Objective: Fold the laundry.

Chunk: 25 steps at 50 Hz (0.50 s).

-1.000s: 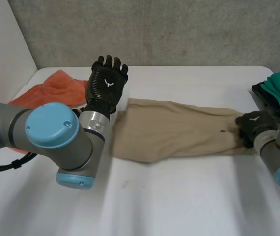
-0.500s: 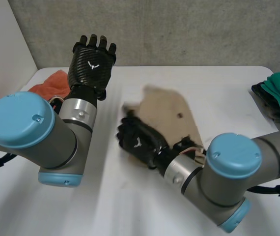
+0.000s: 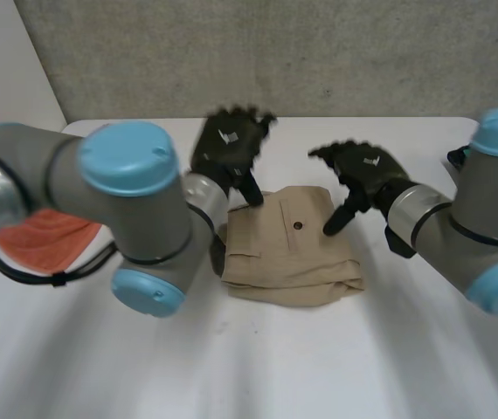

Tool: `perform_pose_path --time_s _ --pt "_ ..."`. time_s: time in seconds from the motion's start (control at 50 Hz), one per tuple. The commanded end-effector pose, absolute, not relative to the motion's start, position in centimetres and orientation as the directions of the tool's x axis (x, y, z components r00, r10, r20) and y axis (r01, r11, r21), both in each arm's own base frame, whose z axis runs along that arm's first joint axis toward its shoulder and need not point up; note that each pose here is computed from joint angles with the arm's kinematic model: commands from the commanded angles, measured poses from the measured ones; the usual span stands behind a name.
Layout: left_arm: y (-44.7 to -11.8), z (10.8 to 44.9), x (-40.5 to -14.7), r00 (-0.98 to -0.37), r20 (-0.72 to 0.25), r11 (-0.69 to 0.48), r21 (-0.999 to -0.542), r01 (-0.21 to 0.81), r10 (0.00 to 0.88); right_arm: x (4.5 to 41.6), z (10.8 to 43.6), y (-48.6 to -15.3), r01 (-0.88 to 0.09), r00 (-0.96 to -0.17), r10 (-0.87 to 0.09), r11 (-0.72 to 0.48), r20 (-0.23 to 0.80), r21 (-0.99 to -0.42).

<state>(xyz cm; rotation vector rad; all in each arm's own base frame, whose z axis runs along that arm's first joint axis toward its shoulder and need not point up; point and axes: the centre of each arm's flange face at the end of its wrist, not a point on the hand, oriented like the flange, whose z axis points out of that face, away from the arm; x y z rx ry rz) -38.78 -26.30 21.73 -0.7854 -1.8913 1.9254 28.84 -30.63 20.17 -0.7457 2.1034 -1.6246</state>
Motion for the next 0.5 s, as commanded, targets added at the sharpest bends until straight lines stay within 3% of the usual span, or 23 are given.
perform_pose_path --time_s 0.02,0.08,0.14,0.22,0.28,0.3,0.38,0.42,0.5 --pt "-25.5 14.5 -38.7 -0.788 -0.18 0.146 -0.935 0.323 0.589 29.7 14.6 -31.9 -0.321 -0.752 -0.657 0.307 0.045 -0.896" --pt "-25.4 12.7 -37.7 -0.796 -0.245 0.194 -0.891 0.409 0.553 29.6 12.8 -32.1 -0.376 -0.739 -0.67 0.315 0.076 -0.871" --pt "-24.8 11.8 -37.1 -0.761 -0.324 0.202 -0.839 0.506 0.562 29.4 12.3 -32.1 -0.445 -0.715 -0.682 0.272 0.155 -0.853" --pt "-24.3 12.3 -37.1 -0.736 -0.357 0.176 -0.825 0.537 0.575 29.0 13.7 -31.9 -0.506 -0.695 -0.672 0.203 0.256 -0.838" --pt "-24.6 15.5 -37.3 -0.759 -0.348 0.116 -0.869 0.482 0.55 28.2 15.8 -31.5 -0.52 -0.712 -0.622 0.153 0.327 -0.84" --pt "-24.9 18.6 -37.2 -0.784 -0.335 0.056 -0.904 0.423 0.522 28.0 16.6 -31.3 -0.515 -0.72 -0.603 0.134 0.343 -0.847" --pt "-24.8 24.7 -37.1 -0.821 -0.297 -0.111 -0.954 0.279 0.487 27.7 19.2 -29.6 -0.479 -0.739 -0.548 0.019 0.391 -0.878" --pt "-24.6 26.7 -37.3 -0.816 -0.282 -0.184 -0.958 0.218 0.504 27.6 19.6 -28.5 -0.467 -0.741 -0.539 -0.014 0.399 -0.884" --pt "-23.5 29.7 -38.2 -0.73 -0.285 -0.304 -0.946 0.111 0.622 27.9 19.9 -25.0 -0.449 -0.72 -0.552 -0.091 0.42 -0.889"
